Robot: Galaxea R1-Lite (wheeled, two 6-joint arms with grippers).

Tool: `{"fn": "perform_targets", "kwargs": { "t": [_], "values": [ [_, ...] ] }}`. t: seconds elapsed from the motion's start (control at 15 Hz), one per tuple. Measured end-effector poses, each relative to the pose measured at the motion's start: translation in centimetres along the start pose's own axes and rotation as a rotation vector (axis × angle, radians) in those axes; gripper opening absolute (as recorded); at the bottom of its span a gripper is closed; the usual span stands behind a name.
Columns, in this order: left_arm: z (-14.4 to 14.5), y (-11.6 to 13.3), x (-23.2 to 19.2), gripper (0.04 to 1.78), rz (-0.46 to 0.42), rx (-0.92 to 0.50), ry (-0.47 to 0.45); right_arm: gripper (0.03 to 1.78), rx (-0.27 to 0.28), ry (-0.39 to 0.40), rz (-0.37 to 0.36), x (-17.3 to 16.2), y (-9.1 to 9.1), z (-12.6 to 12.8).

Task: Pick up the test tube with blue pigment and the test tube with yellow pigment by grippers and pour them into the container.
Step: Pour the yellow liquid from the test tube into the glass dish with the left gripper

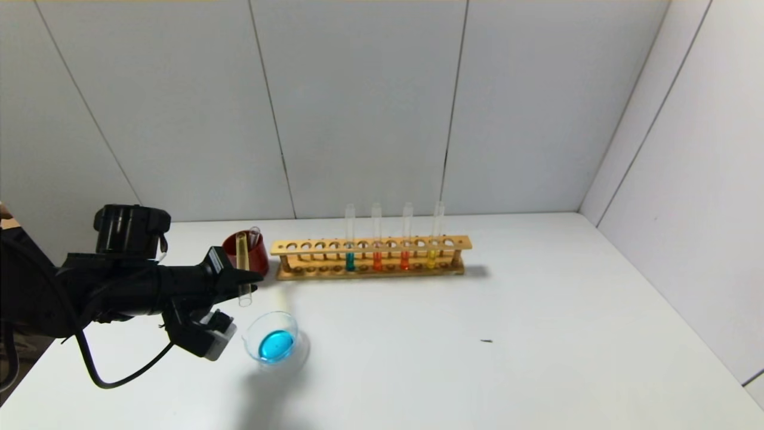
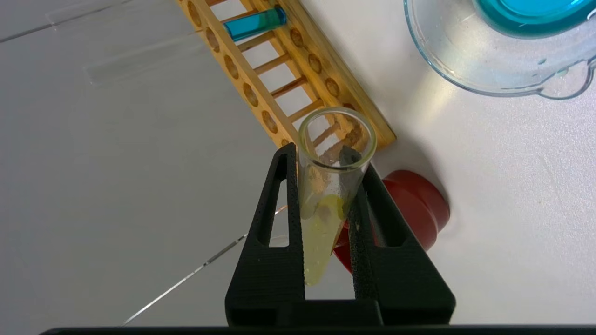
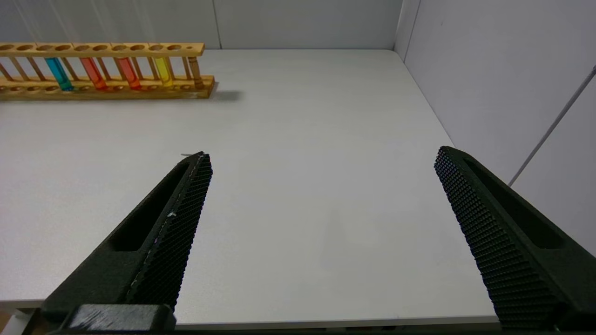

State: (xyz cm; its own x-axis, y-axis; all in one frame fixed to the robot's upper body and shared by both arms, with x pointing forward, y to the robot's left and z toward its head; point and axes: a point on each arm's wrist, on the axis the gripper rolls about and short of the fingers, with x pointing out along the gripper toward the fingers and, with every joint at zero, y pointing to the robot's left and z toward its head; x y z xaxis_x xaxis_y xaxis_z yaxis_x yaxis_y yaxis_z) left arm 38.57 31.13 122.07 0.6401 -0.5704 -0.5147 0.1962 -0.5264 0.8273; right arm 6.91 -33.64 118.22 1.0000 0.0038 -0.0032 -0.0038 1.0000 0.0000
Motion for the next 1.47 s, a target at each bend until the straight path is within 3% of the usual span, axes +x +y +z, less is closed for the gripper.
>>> {"fn": "perform_targets", "kwargs": {
  "t": [0.73,1.47],
  "values": [
    [0.44,0.8,-0.21,0.32,-0.015,0.095,0.04,1.75,0.0,0.0,0.0,0.0,0.0,0.0],
    [0.38,0.49,0.04,0.32,-0.043,0.093,0.064,1.75,0.0,0.0,0.0,0.0,0.0,0.0]
  ]
}}
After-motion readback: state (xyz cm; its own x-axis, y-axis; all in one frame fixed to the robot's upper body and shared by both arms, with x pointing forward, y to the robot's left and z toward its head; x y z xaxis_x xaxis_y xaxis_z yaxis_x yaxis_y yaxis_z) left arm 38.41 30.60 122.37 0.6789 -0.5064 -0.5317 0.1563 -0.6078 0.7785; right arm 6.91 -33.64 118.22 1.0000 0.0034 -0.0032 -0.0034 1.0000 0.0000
